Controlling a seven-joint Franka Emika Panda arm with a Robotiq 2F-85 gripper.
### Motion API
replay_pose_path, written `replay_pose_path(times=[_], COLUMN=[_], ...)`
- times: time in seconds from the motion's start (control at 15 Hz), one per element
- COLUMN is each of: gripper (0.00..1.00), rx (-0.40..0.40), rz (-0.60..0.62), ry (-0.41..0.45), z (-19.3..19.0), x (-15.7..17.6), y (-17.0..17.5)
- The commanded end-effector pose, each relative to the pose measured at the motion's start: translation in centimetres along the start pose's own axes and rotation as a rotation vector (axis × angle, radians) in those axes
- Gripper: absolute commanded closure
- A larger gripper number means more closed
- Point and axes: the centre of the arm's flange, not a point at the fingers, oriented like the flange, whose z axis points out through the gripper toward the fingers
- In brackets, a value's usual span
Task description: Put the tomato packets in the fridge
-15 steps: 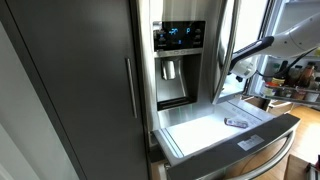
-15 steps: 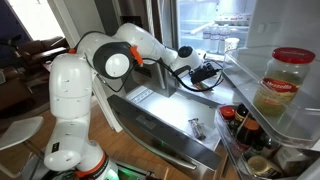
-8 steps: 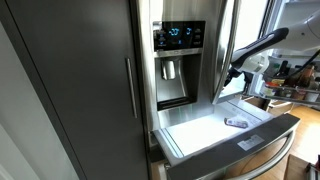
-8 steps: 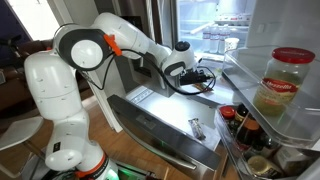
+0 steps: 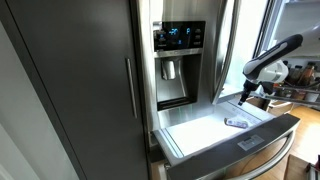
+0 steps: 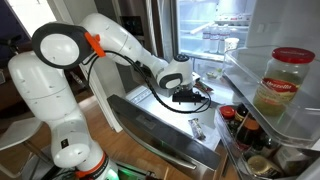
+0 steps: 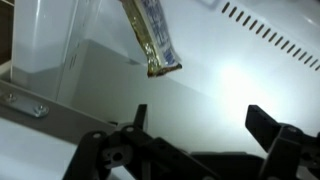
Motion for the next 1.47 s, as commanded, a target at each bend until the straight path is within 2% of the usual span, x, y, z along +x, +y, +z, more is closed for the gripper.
replay_pose_path(times=[0.0, 0.13, 0.53, 0.6, 0.8, 1.0, 1.4], gripper=[0.00, 0.00, 0.00, 0.00, 0.00, 0.00, 0.00], rx=[-0.002, -0.010, 0.003, 0.048, 0.105, 0.117, 0.109], rz=[0.000, 0.004, -0.033, -0.061, -0.114, -0.145, -0.182], ry=[-0.023, -0.046, -0.055, -0.060, -0.087, -0.150, -0.194], z=[0.7, 1.6, 2.2, 3.3, 6.0, 8.4, 12.1], x=[-1.3, -2.9, -2.6, -2.8, -3.6, -4.5, -4.8], y=[0.1, 0.1, -0.1, 0.3, 1.3, 2.3, 3.3])
